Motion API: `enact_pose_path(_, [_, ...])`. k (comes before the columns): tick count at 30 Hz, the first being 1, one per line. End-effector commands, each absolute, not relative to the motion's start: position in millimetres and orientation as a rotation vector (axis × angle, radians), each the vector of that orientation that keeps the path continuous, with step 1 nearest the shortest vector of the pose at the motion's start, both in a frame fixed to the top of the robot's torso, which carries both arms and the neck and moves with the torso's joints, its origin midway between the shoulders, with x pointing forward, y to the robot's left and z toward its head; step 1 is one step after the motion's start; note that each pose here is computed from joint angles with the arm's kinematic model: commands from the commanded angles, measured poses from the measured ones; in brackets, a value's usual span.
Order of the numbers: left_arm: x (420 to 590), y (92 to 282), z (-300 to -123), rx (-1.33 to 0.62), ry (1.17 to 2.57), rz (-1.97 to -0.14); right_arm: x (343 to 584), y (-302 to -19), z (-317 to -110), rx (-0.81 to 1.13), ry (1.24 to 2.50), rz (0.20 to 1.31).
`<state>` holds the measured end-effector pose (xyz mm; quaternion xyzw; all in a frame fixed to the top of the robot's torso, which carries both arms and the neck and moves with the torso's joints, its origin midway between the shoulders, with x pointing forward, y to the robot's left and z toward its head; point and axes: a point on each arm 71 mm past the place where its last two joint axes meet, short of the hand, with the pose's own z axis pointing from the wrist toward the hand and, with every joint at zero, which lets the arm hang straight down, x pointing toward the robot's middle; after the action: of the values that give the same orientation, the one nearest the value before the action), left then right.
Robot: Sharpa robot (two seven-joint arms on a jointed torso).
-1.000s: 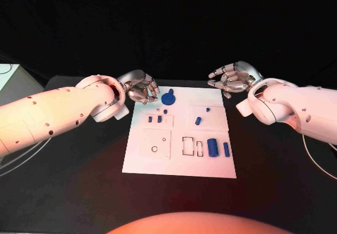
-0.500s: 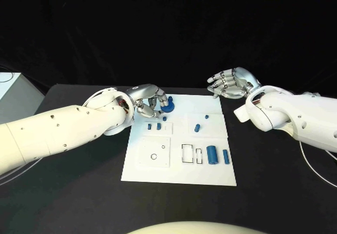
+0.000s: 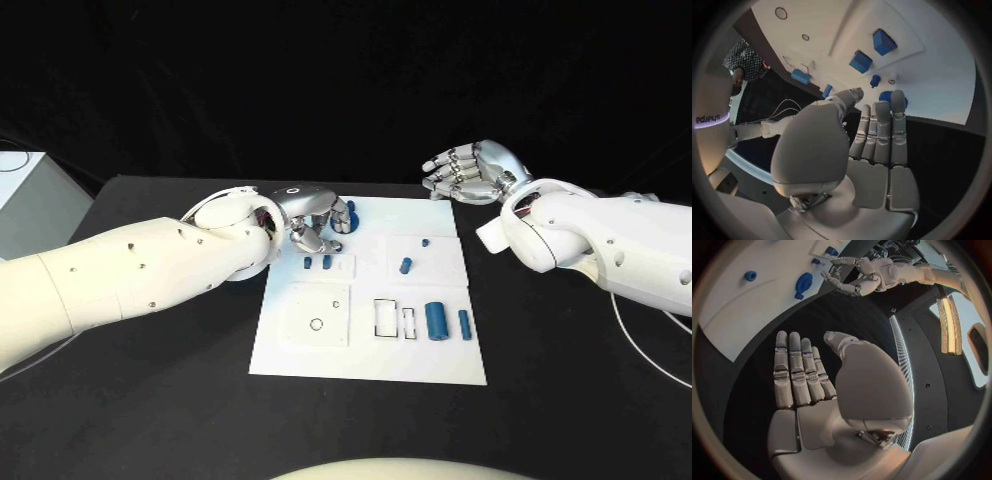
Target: Assemble the parts on the task board
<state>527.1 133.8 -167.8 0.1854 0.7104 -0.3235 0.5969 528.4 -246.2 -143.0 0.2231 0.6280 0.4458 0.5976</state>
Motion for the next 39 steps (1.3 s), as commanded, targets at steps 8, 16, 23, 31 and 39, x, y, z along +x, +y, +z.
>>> enact_pose_path(8, [532.2,129.7,-177.0,0.492,1.725,-0.685,527.9,-242.8,-142.6,0.505,1.457,1.067])
enact_pose_path(16, [534.7,124.1,-180.0,0.488,1.754,-0.673,527.6,-240.7,-142.6,0.505,1.458,1.077])
enact_pose_path(23, [537.5,121.7,-181.8,0.488,1.772,-0.665,527.3,-239.2,-142.7,0.505,1.459,1.081])
enact_pose_path(31, [539.4,122.3,-183.5,0.486,1.791,-0.65,527.0,-238.8,-142.8,0.507,1.461,1.083])
enact_pose_path(39, [541.8,122.3,-185.0,0.485,1.807,-0.637,526.5,-238.4,-142.9,0.508,1.463,1.086])
